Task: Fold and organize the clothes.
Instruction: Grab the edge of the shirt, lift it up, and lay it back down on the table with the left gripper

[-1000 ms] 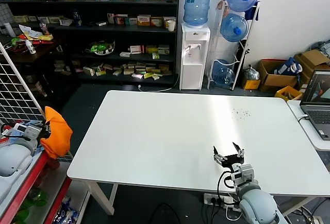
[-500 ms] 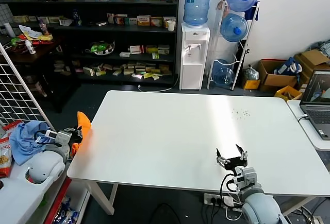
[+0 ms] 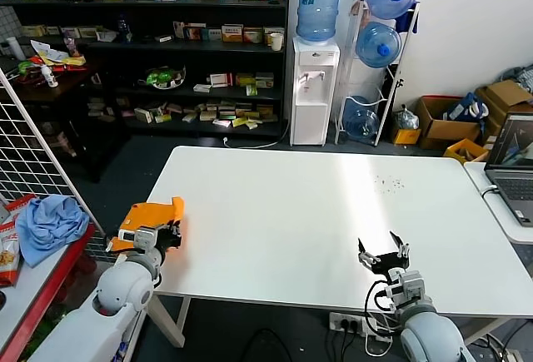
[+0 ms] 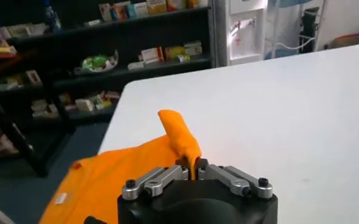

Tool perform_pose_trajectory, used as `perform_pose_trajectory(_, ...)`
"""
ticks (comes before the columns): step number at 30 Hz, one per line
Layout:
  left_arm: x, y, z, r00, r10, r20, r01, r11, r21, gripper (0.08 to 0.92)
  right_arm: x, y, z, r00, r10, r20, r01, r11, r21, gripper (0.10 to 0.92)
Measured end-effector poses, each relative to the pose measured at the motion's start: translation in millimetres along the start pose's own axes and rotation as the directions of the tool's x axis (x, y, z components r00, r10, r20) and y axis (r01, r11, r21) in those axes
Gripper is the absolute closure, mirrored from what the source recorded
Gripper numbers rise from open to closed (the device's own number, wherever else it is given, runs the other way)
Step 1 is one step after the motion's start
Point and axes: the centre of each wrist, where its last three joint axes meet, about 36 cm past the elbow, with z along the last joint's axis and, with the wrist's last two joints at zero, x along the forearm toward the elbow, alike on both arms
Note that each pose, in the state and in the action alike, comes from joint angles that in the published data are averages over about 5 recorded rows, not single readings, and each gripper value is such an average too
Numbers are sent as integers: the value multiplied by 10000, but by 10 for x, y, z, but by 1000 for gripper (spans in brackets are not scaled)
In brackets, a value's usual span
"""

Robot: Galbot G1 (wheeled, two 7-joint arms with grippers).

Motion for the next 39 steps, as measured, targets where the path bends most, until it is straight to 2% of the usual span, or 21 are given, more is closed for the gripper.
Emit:
perform_pose_trajectory(10,-160,-821,67,9970,687,353,-737,9827,1700,866,22,-97,85,9996,264,-36,-264,9995,143,200)
perform_pose_trajectory(20,-266,-1816,98,9870,1458,674,-1597,9358,3143,866,64,-236,145,9984,559,-89,-557,9983,183,200)
perform_pose_trajectory(25,-267,-2189,166,9830,1670,759,-1832,9162,3564,866,85,-296,176,9974,702,-139,-700,9975,129,200)
perform_pose_trajectory(29,-264,-2427,213,9785,1804,998,-2049,9047,3734,866,93,-317,177,9970,768,-138,-766,9970,92,200)
perform_pose_trajectory(31,-257,-2530,226,9748,1875,1208,-2199,8984,3802,850,98,-322,173,9968,784,-128,-783,9969,94,200)
perform_pose_trajectory(34,-227,-2663,241,9667,1973,1630,-2468,8869,3906,783,109,-328,160,9968,798,-100,-797,9968,91,200)
perform_pose_trajectory(39,-181,-2781,224,9463,2019,2524,-2926,8669,4036,636,125,-316,127,9971,765,-41,-765,9970,92,200)
